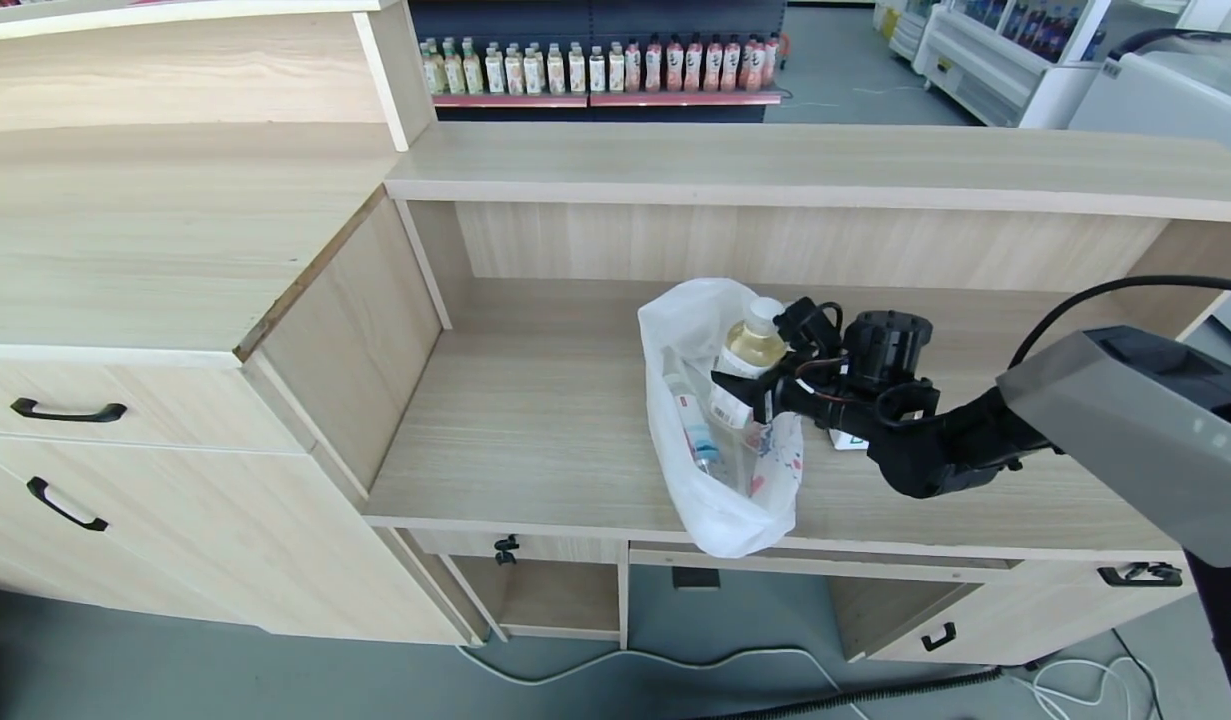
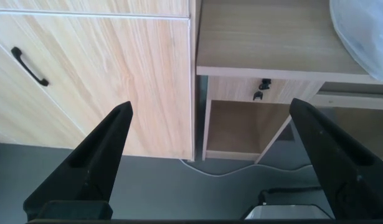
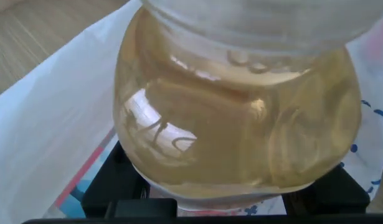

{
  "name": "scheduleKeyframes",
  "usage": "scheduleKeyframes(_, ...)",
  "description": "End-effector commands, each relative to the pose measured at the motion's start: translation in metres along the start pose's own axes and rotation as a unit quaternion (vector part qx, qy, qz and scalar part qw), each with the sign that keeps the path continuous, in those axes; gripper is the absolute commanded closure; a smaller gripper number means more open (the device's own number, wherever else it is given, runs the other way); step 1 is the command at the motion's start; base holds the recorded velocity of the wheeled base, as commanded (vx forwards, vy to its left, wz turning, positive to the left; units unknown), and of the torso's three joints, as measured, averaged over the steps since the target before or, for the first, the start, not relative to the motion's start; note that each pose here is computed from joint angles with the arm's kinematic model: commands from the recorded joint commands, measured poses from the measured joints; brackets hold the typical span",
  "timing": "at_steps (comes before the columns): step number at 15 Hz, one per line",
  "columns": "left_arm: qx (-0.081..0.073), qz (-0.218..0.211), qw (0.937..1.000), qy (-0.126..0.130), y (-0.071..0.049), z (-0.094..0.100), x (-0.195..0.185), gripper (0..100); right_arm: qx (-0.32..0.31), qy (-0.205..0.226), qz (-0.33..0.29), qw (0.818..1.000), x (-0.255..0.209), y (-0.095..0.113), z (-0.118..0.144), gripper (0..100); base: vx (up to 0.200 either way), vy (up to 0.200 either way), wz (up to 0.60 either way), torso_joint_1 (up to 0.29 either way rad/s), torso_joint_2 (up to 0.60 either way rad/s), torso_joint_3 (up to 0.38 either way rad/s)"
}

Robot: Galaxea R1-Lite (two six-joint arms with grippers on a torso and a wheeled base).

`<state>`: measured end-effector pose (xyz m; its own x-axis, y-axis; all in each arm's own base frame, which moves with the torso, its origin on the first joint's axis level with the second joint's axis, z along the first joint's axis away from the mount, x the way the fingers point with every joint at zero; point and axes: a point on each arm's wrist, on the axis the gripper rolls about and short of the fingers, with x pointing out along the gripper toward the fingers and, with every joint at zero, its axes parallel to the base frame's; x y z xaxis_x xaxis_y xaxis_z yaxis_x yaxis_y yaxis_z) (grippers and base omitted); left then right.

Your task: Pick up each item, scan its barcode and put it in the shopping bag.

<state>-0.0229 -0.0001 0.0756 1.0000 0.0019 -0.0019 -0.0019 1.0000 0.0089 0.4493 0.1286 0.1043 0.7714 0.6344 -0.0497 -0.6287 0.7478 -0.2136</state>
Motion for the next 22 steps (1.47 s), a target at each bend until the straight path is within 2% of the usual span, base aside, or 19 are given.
scheduleKeyframes(1,0.0,0.001,1.0,0.0,0.0,0.0,0.0,0,0.003,0.01,0.0,1.0,0.001,0.0,-0.011,100,0.0,0.0,0.0,0.0,0.0,0.0)
scheduleKeyframes(5,0.0,0.001,1.0,0.0,0.0,0.0,0.0,0,-0.004,0.013,-0.005,1.0,-0.003,-0.002,-0.015,100,0.0,0.0,0.0,0.0,0.0,0.0)
scheduleKeyframes(6,0.0,0.001,1.0,0.0,0.0,0.0,0.0,0,-0.003,0.016,-0.006,1.0,-0.005,-0.002,-0.017,0,0.0,0.0,0.0,0.0,0.0,0.0)
scheduleKeyframes(10,0.0,0.001,1.0,0.0,0.0,0.0,0.0,0,0.005,-0.004,-0.011,1.0,-0.014,-0.002,-0.007,0,0.0,0.0,0.0,0.0,0.0,0.0)
scheduleKeyframes(12,-0.002,0.001,1.0,0.0,0.0,0.0,0.0,0,0.033,-0.03,-0.015,0.999,-0.024,-0.003,0.022,0,0.0,0.0,0.0,0.0,0.0,0.0)
scheduleKeyframes(15,-0.004,0.001,1.0,0.0,0.0,0.0,0.0,0,0.03,-0.071,-0.034,0.996,-0.058,-0.011,0.072,0,0.0,0.0,0.0,0.0,0.0,0.0)
scheduleKeyframes(16,-0.004,0.001,1.0,0.0,0.0,0.0,0.0,0,0.03,-0.073,-0.035,0.996,-0.06,-0.012,0.074,0,0.0,0.0,0.0,0.0,0.0,0.0)
scheduleKeyframes(17,-0.004,0.001,1.0,0.0,0.0,0.0,0.0,0,0.033,-0.073,-0.051,0.995,-0.099,-0.011,0.094,0,0.0,0.0,0.0,0.0,0.0,0.0)
scheduleKeyframes(18,-0.001,0.001,1.0,0.0,0.0,0.0,0.0,0,0.039,-0.067,-0.059,0.995,-0.123,-0.006,0.099,0,0.0,0.0,0.0,0.0,0.0,0.0)
scheduleKeyframes(20,-0.004,0.001,1.0,0.0,0.0,0.0,0.0,0,0.048,-0.046,-0.083,0.994,-0.166,0.004,0.098,0,0.0,0.0,0.0,0.0,0.0,0.0)
scheduleKeyframes(22,-0.004,0.001,1.0,0.0,0.0,0.0,0.0,0,0.057,-0.023,-0.15,0.987,-0.203,0.009,0.093,0,0.0,0.0,0.0,0.0,0.0,0.0)
